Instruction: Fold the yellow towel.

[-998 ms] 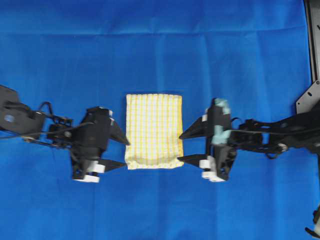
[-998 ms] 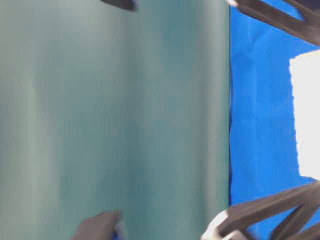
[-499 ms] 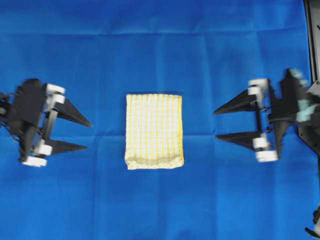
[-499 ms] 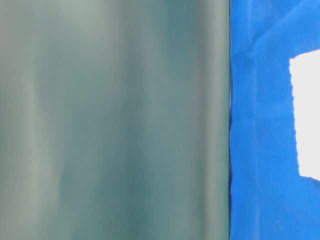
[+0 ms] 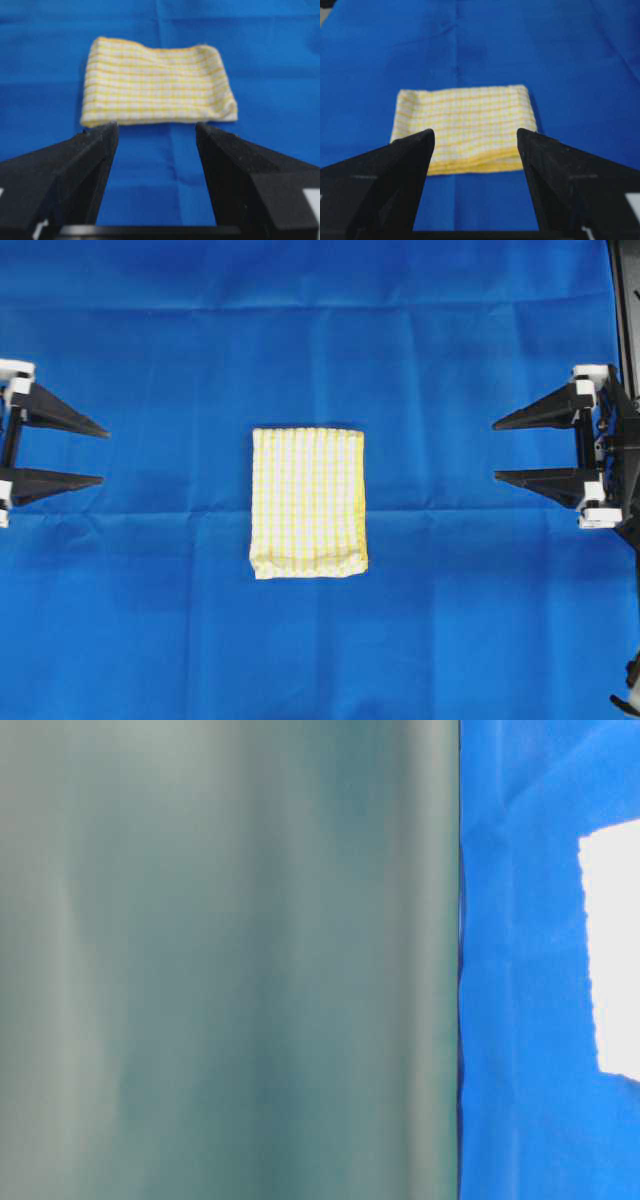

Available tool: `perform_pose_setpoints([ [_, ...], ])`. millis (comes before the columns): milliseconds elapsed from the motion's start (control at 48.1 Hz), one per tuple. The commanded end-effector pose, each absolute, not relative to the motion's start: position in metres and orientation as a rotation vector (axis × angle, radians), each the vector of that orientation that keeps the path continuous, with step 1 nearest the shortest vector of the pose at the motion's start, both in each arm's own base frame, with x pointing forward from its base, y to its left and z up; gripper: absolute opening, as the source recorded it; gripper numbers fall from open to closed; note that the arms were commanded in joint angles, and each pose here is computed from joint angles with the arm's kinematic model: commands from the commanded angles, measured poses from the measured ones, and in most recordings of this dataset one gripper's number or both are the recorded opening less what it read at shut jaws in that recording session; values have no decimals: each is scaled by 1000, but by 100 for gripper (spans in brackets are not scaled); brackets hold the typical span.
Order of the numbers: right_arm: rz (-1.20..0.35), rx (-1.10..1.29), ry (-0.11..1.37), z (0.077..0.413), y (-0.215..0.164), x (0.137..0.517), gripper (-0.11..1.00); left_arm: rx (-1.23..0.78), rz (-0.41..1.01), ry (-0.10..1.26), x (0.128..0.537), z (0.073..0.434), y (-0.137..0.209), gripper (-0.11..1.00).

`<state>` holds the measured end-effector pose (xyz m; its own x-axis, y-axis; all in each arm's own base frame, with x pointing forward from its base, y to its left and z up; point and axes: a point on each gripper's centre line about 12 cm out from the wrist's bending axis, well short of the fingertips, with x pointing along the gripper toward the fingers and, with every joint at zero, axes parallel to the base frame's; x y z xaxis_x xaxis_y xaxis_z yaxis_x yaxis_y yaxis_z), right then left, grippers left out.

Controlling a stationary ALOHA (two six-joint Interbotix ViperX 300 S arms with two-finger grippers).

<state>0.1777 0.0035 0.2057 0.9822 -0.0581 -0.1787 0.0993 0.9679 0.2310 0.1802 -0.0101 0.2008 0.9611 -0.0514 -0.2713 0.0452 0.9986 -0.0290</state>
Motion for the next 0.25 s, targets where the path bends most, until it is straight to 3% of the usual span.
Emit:
perform_pose_setpoints([
  [0, -92, 240, 153, 205, 1, 175, 67, -21, -35, 231, 175, 204, -7, 56],
  [229, -111, 227, 164, 193, -2, 169, 67, -19, -16, 221, 161, 193, -3, 56],
])
